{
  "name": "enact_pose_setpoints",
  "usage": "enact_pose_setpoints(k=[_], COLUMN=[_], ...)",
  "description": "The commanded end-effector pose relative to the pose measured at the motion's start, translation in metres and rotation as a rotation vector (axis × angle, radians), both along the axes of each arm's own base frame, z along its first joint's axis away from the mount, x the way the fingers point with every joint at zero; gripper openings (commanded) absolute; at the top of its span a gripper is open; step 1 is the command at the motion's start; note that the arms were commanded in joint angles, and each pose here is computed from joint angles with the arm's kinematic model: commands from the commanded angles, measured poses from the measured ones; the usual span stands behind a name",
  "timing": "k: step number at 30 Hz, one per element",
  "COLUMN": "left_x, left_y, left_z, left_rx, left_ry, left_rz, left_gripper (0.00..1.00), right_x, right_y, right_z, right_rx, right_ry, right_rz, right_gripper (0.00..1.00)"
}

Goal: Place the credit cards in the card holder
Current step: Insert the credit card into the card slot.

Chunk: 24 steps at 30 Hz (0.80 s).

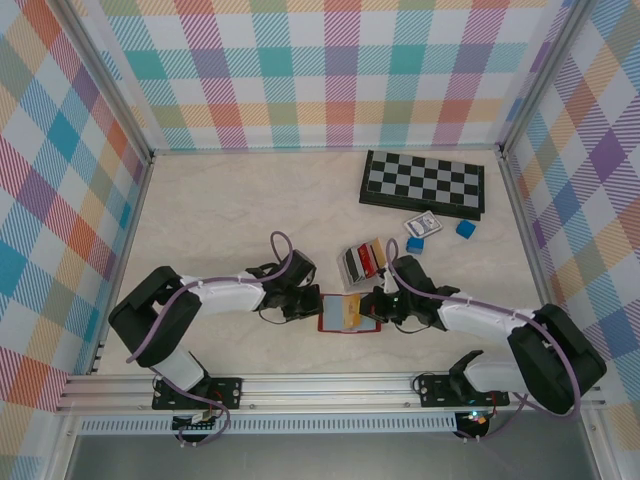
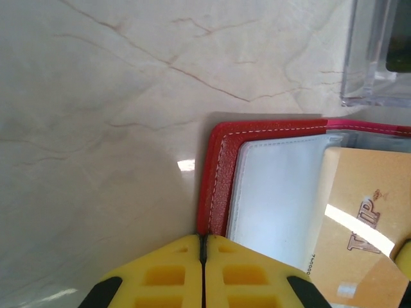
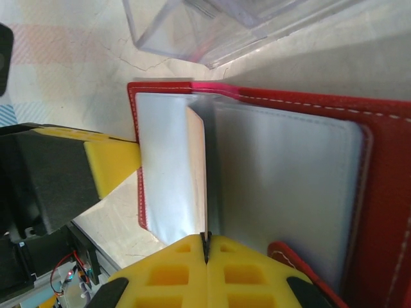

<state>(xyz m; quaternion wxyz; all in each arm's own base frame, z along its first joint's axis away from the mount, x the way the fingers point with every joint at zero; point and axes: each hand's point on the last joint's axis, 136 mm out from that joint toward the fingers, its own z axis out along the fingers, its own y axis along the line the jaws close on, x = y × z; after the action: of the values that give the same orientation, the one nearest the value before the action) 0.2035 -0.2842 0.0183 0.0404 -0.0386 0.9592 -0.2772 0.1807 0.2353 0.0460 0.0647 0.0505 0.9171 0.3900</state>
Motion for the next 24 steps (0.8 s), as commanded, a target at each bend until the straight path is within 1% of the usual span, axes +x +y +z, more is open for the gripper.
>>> enact_pose_setpoints(k=[1, 7, 15, 21, 24], left_x=[-0.023, -0.028, -0.025, -0.025, -0.023], left_y=[-0.016, -0.027, -0.028, -0.024, -0.02], left_z=[-0.008, -0.008, -0.007, -0.006, -0.007], left_rx=[-0.023, -0.036, -0.034, -0.013, 0.006], left_ry=[0.052, 0.06, 0.05, 0.042, 0.035], left_rz=[-0.092, -0.095, -0.089, -0.083, -0.072], left_gripper=[0.06, 0.05, 0.06, 0.05, 0.04], right_x=[-0.012, -0.014, -0.016, -0.012, -0.012], right_y=[-0.006, 0.0, 0.007, 0.008, -0.003], right_z=[-0.009, -0.008, -0.01, -0.013, -0.012], right_rx=[-0.016, 0.029, 0.015, -0.02, -0.093], right_ry=[0.052, 0.06, 0.06, 0.071, 0.063], right_rz=[-0.011, -0.013, 0.033, 0.015, 0.006], right_gripper=[0.01, 0.02, 0.05, 0.1, 0.17])
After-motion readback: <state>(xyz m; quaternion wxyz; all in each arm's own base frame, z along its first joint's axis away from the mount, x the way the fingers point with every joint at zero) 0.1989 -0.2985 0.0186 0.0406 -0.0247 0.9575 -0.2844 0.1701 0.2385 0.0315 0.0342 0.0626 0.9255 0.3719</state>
